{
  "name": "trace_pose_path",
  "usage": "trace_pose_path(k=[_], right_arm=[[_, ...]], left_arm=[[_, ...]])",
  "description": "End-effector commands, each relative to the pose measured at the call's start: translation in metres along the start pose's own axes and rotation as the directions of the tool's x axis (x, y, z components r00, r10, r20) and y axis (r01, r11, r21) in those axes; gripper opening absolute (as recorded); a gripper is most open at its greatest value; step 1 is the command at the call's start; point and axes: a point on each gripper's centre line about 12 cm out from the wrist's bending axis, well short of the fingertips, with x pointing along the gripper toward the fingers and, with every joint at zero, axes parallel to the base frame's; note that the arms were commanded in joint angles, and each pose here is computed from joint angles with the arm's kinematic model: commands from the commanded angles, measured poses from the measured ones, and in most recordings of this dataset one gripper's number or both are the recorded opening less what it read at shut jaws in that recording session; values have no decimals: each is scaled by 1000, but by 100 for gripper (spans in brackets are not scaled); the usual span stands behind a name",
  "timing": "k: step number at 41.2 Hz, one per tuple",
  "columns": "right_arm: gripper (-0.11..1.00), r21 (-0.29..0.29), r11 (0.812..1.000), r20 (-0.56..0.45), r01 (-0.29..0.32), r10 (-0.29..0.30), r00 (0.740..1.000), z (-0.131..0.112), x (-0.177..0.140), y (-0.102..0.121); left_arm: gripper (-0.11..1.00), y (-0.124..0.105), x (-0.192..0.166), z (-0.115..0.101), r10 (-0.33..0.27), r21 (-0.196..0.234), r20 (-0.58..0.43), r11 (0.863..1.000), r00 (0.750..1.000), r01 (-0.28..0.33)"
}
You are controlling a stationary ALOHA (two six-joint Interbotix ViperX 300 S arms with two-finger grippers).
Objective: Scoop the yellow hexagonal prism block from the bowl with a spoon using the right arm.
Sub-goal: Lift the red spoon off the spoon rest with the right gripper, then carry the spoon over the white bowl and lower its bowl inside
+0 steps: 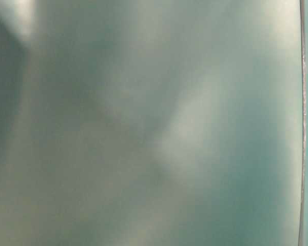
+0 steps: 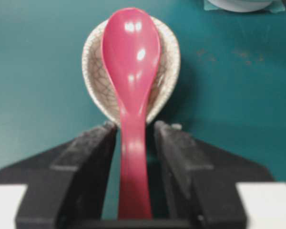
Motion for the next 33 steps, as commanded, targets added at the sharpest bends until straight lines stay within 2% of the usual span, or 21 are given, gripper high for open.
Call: trace_pose_path(k=[1, 7, 13, 21, 33], right_arm=[[45, 5, 1000, 23, -6, 6, 1000, 4, 0, 2], [38, 6, 1000, 26, -7, 6, 1000, 5, 0, 2], [23, 5, 1000, 26, -10, 10, 1000, 5, 0, 3], [23, 23, 1000, 64, -19, 18, 998, 16, -1, 4], [23, 115, 991, 90, -71, 61, 994, 57, -7, 13]], left_arm=[[0, 0, 2, 8, 1, 5, 17, 1000, 1000, -1], [0, 0, 2, 8, 1, 5, 17, 1000, 1000, -1], [0, 0, 3, 8, 1, 5, 18, 1000, 1000, -1], [0, 0, 2, 9, 0, 5, 21, 1000, 1000, 0], [0, 0, 2, 10, 1, 5, 25, 1000, 1000, -1]])
